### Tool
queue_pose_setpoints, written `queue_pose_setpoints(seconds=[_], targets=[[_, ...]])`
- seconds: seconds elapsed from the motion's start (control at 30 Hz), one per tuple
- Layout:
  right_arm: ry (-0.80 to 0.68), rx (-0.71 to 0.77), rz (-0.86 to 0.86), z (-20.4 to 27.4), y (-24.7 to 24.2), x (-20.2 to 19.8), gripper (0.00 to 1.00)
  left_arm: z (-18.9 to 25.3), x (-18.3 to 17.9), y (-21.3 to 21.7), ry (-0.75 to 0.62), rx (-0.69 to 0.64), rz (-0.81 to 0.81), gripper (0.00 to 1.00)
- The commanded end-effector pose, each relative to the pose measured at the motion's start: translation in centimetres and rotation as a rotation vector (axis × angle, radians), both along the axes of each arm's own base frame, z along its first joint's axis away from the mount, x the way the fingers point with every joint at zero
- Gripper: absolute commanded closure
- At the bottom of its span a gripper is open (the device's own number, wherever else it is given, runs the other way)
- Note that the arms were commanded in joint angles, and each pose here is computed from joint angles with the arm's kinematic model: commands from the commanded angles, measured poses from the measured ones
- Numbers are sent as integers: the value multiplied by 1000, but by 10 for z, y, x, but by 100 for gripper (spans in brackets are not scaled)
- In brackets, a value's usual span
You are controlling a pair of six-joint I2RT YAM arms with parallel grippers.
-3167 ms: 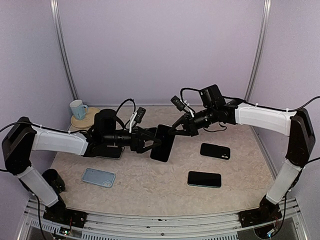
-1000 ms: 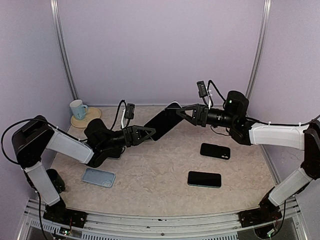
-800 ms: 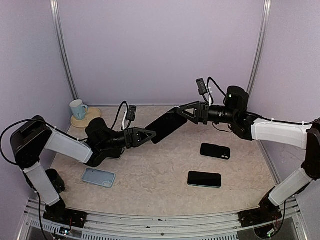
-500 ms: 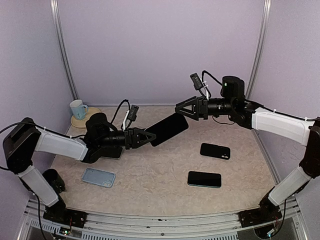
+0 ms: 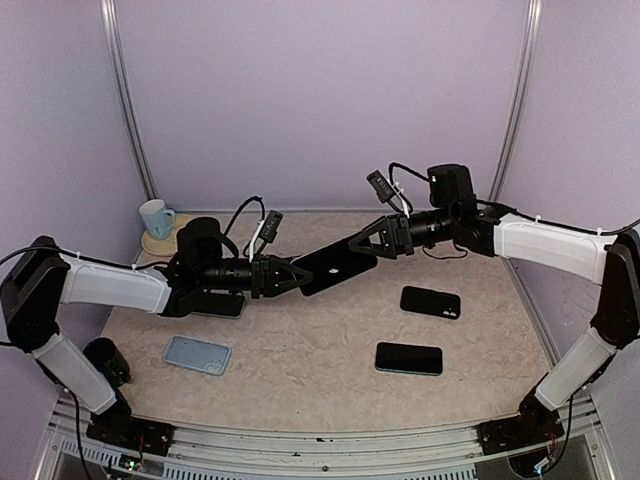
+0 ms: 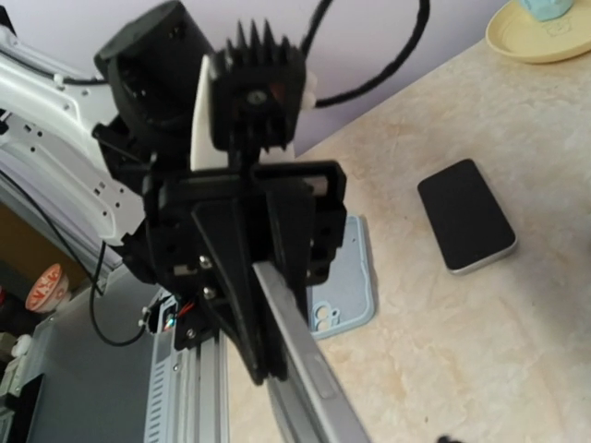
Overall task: Put the phone into the phone case
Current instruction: Pass from the left arm to the right
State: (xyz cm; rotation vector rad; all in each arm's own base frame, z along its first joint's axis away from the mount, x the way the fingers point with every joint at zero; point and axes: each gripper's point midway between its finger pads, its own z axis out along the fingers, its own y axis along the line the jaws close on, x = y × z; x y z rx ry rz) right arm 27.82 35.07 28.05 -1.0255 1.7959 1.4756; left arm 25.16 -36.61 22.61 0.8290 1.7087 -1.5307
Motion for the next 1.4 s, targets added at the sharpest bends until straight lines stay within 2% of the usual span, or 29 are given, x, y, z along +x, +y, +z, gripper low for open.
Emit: queue_pose_setpoints(seconds=[0.0,0.23,0.77,1.27,1.37], targets=[[29,-15,44,-12,3,-4,38,34,1,1,-112,-49,-14,100],[50,-26,87,-25,10,-11,42,29,1,-2,-95,-44,-33,100],[53,-37,164,-41,15,-27,59,16,6,-9,-56,-23,-51,100],[45,-32,212,-45,15,-35,99,9,10,-7,-46,-3,-44,100],[45,-31,216,-46,15,-35,100,9,12,-6,-46,-4,-38,100]])
